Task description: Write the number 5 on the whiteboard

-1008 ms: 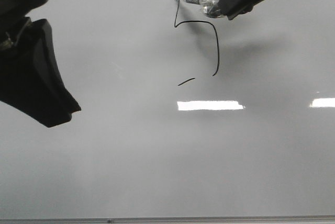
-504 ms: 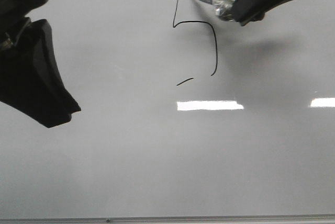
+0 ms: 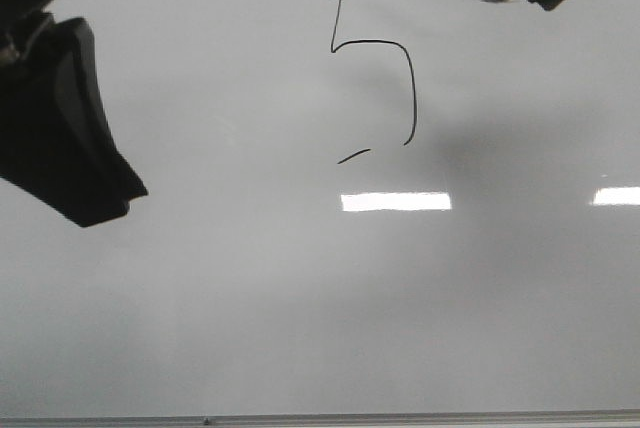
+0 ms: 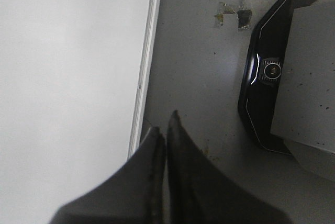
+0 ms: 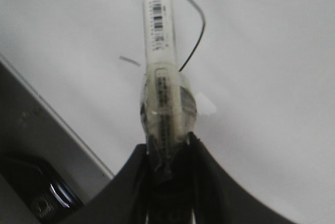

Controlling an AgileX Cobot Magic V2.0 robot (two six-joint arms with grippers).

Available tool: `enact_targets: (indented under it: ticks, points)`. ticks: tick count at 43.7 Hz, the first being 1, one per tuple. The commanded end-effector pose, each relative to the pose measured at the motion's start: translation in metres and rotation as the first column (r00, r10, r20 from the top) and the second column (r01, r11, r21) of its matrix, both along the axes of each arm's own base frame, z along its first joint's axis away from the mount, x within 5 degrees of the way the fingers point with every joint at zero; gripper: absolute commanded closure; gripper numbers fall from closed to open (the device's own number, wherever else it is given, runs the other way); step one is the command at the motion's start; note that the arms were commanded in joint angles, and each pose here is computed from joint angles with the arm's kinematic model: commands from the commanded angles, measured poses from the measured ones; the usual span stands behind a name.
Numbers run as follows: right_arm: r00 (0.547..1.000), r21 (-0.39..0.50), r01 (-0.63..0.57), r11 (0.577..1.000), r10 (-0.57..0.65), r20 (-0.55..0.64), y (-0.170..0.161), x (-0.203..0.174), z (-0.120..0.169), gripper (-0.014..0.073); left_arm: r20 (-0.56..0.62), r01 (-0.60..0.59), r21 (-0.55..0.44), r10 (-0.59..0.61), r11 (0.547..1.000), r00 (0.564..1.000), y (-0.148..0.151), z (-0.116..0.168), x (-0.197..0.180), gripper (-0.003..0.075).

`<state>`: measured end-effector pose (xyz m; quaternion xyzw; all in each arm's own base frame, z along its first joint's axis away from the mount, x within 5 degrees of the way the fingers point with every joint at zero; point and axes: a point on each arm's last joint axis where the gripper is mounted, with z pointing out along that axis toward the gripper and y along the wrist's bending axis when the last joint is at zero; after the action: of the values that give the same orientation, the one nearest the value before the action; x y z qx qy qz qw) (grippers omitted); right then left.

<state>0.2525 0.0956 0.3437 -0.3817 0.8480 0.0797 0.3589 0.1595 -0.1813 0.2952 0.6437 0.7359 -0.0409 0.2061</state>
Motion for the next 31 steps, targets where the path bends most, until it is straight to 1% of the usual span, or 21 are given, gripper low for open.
enact_targets:
  ticks: [1,5,8,10,14,22,27,31]
  points:
    - [0.989,-0.093,-0.118,0.989,0.125,0.074,0.011,-0.013,0.013,0.0658,0.036,-0.004,-0.082,0.007,0.997,0.999,-0.002,0.031,-0.002,0.0569]
    - [0.972,-0.135,-0.212,0.968,0.223,0.07,0.027,-0.022,0.012,0.0658,0.046,-0.003,-0.136,0.009,0.991,0.999,-0.006,0.05,-0.001,0.0355]
    - [0.956,-0.143,-0.272,0.952,0.284,0.071,0.039,-0.029,0.011,0.0658,0.071,0.001,-0.176,0.011,0.984,0.997,-0.008,0.064,0.0,0.023]
    - [0.944,-0.144,-0.31,0.94,0.322,0.072,0.048,-0.035,0.011,0.0658,0.09,0.01,-0.191,0.007,0.982,0.996,-0.009,0.071,0.0,0.0175]
    - [0.919,-0.144,-0.375,0.916,0.388,0.074,0.063,-0.045,0.012,0.0658,0.123,0.024,-0.217,0.003,0.976,0.992,-0.01,0.08,0.002,0.0176]
    - [0.876,-0.141,-0.463,0.875,0.476,0.08,0.082,-0.062,0.013,0.0658,0.173,0.08,-0.223,-0.041,0.971,0.984,-0.013,0.083,0.002,0.0181]
    - [0.861,-0.133,-0.485,0.865,0.498,0.102,0.086,-0.07,0.017,0.0658,0.199,0.115,-0.229,-0.069,0.967,0.977,-0.015,0.085,0.002,0.0235]
    - [0.856,-0.11,-0.492,0.864,0.503,0.123,0.086,-0.075,0.022,0.0658,0.196,0.116,-0.23,-0.07,0.966,0.978,-0.016,0.083,0.003,0.0283]
